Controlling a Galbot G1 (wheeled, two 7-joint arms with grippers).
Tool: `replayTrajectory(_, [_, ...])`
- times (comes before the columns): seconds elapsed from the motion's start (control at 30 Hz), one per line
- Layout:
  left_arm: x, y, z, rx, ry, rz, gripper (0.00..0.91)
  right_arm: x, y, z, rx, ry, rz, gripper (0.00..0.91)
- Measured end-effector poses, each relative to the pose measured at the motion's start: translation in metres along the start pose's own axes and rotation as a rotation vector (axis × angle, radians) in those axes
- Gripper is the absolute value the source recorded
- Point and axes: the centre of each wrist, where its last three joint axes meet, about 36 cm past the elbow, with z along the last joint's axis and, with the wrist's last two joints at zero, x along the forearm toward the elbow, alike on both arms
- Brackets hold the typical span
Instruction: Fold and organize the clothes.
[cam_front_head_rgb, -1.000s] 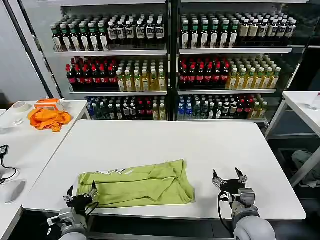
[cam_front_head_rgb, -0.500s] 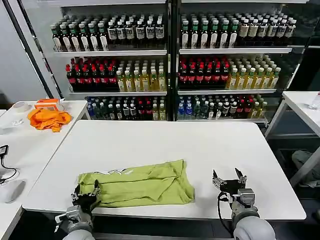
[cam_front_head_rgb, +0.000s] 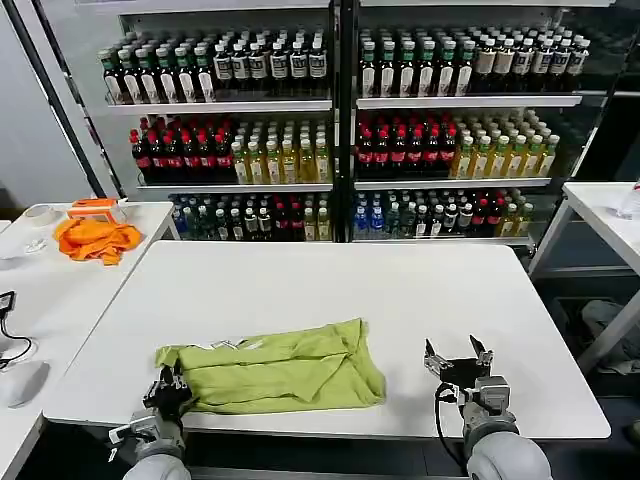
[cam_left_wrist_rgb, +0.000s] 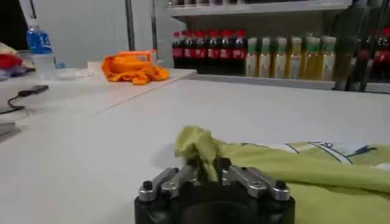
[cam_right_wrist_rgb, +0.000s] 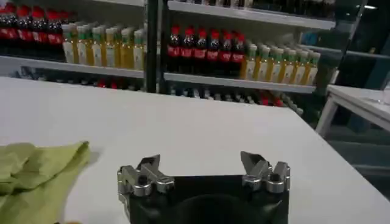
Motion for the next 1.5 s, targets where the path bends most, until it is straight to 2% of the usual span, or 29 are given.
replayTrajectory(0.33, [-0.006, 0.018, -0.020, 0.007, -0.031, -0.016, 0.020, -0.002, -0.001, -0.002, -0.001, -0.005, -0.001, 0.907])
replayTrajectory(0.63, [-0.015, 0.054, -0.065, -0.006, -0.106, -0.023, 0.020, -0.003, 0.000, 0.000, -0.006, -0.001, 0.000, 0.907])
replayTrajectory(0.8, [-0.014, 0.062, -0.093, 0.038, -0.115, 0.028, 0.020, -0.003, -0.001, 0.001, -0.004, 0.001, 0.001, 0.907])
replayTrajectory(1.03, [-0.003, 0.046, -0.114, 0.158, -0.074, 0.168, 0.020, -0.002, -0.003, 0.003, -0.002, 0.005, 0.008, 0.907])
replayTrajectory(1.5, [0.026, -0.025, -0.109, 0.326, 0.039, 0.417, 0.020, 0.001, -0.003, 0.009, -0.007, 0.007, 0.018, 0.907])
